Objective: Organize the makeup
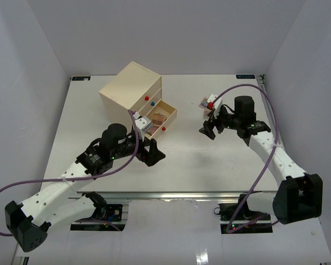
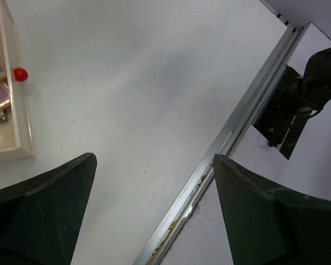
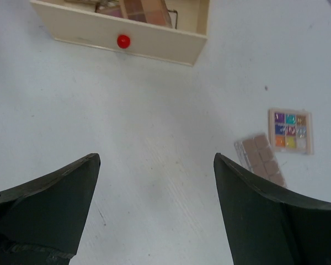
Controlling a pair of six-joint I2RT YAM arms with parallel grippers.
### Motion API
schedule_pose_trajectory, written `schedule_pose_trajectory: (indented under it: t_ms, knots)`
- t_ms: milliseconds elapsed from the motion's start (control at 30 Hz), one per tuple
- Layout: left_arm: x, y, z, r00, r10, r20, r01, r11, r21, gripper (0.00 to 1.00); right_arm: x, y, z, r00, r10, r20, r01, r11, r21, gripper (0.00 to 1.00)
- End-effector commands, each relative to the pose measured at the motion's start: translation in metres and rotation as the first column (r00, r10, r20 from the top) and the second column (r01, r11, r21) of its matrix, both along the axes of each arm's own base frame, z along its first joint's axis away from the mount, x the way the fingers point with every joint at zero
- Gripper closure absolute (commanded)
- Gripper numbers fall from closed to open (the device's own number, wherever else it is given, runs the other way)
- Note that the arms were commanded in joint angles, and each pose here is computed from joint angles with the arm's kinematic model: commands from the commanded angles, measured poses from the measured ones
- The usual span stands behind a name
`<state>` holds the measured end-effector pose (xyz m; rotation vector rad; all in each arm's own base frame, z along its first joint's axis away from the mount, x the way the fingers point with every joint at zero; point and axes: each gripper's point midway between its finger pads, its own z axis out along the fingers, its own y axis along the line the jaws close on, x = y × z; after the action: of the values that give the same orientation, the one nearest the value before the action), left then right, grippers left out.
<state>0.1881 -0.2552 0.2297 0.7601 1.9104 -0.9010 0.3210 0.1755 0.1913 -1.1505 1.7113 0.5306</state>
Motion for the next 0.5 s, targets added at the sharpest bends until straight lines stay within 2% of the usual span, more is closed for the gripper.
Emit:
schedule_pose_trajectory:
  t_ms: [0, 167, 467]
  knots:
    - [-0.001, -0.004, 0.037, 0.989, -0.056, 0.139, 0.063, 0.997, -0.046, 0.02, 0.020, -0.022, -0.010, 0.989, -0.070, -0.129, 0.077, 0.996, 0.049, 0.10]
    - [0.000, 0.009, 0.028, 0.976, -0.021, 0.215, 0.030, 0.999, -0.036, 0.02, 0.050, -0.044, -0.034, 0.984, -0.110, -0.140, 0.101, 0.993, -0.067, 0.10]
    - [0.004, 0.021, 0.023, 0.975, 0.021, 0.220, -0.010, 0.999, -0.051, 0.02, 0.088, -0.070, -0.073, 0.968, -0.167, -0.189, 0.120, 0.964, -0.236, 0.10]
